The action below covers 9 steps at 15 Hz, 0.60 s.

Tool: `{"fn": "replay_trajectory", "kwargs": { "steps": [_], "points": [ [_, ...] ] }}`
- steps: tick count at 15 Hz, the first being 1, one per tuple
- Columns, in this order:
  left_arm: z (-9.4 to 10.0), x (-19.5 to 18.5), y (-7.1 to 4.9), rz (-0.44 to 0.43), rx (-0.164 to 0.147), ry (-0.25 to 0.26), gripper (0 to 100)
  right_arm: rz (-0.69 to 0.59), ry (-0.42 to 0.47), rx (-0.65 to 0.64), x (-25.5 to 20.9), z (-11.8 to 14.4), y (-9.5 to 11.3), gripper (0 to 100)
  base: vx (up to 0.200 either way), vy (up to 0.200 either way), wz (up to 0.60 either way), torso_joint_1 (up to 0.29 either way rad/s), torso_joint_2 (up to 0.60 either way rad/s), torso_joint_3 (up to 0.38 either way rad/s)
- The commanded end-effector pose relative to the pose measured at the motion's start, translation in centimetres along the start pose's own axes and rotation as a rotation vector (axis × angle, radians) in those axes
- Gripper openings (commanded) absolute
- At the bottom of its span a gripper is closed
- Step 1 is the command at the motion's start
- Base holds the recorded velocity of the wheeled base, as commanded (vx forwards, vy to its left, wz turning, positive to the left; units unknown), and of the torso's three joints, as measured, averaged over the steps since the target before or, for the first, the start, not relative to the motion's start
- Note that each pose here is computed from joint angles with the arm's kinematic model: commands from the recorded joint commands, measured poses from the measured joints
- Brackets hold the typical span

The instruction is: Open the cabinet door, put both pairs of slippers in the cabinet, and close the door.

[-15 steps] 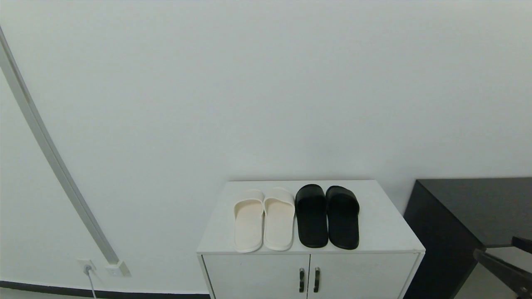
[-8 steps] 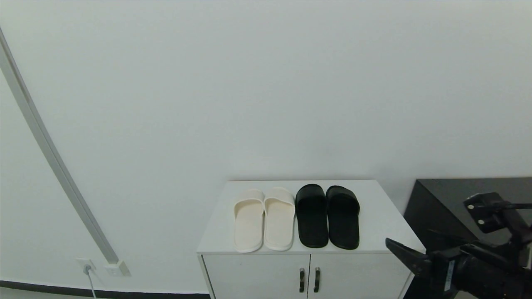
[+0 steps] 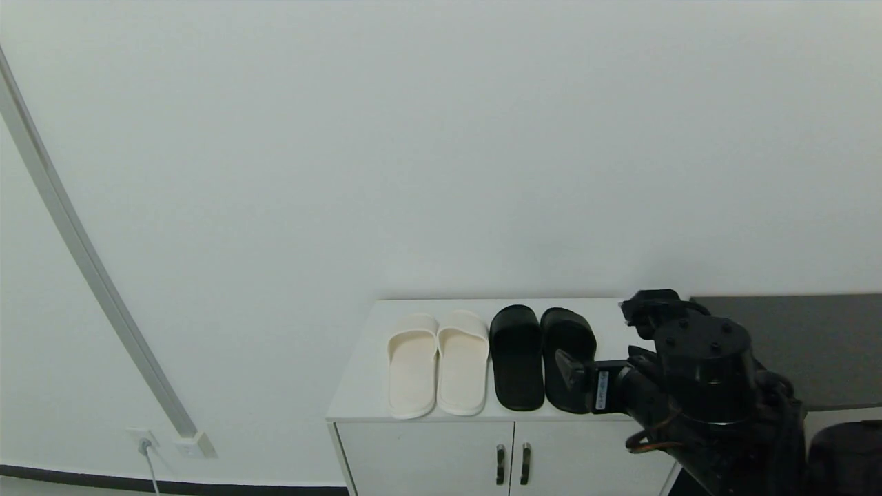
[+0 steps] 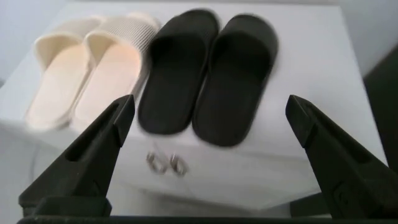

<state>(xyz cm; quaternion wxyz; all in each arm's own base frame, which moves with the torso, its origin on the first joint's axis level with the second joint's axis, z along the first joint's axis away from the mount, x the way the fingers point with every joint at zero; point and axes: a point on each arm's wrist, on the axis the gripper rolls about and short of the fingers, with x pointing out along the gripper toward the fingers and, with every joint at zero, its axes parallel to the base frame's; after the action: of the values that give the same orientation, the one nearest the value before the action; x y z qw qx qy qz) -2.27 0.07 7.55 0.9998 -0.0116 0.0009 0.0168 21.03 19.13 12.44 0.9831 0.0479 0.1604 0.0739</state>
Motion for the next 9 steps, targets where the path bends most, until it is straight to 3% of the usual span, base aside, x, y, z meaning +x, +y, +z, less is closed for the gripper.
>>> {"fn": "replay_trajectory", "kwargs": {
  "steps": [1,4,9],
  "points": [
    [0.0,0.0,0.0,0.000,0.000,-0.001,0,-0.032,0.033,-0.030,2.5,-1.5,1.3,100,0.000,0.000,0.00,0.000,0.00,0.000],
    [0.0,0.0,0.0,0.002,-0.001,-0.001,0,-0.075,0.016,-0.027,4.2,-1.6,2.1,100,0.000,0.000,0.00,0.000,0.00,0.000],
    [0.0,0.0,0.0,0.002,-0.001,0.001,0,-0.126,0.005,-0.057,7.5,-4.2,2.8,100,0.000,0.000,0.00,0.000,0.00,0.000]
  ]
}}
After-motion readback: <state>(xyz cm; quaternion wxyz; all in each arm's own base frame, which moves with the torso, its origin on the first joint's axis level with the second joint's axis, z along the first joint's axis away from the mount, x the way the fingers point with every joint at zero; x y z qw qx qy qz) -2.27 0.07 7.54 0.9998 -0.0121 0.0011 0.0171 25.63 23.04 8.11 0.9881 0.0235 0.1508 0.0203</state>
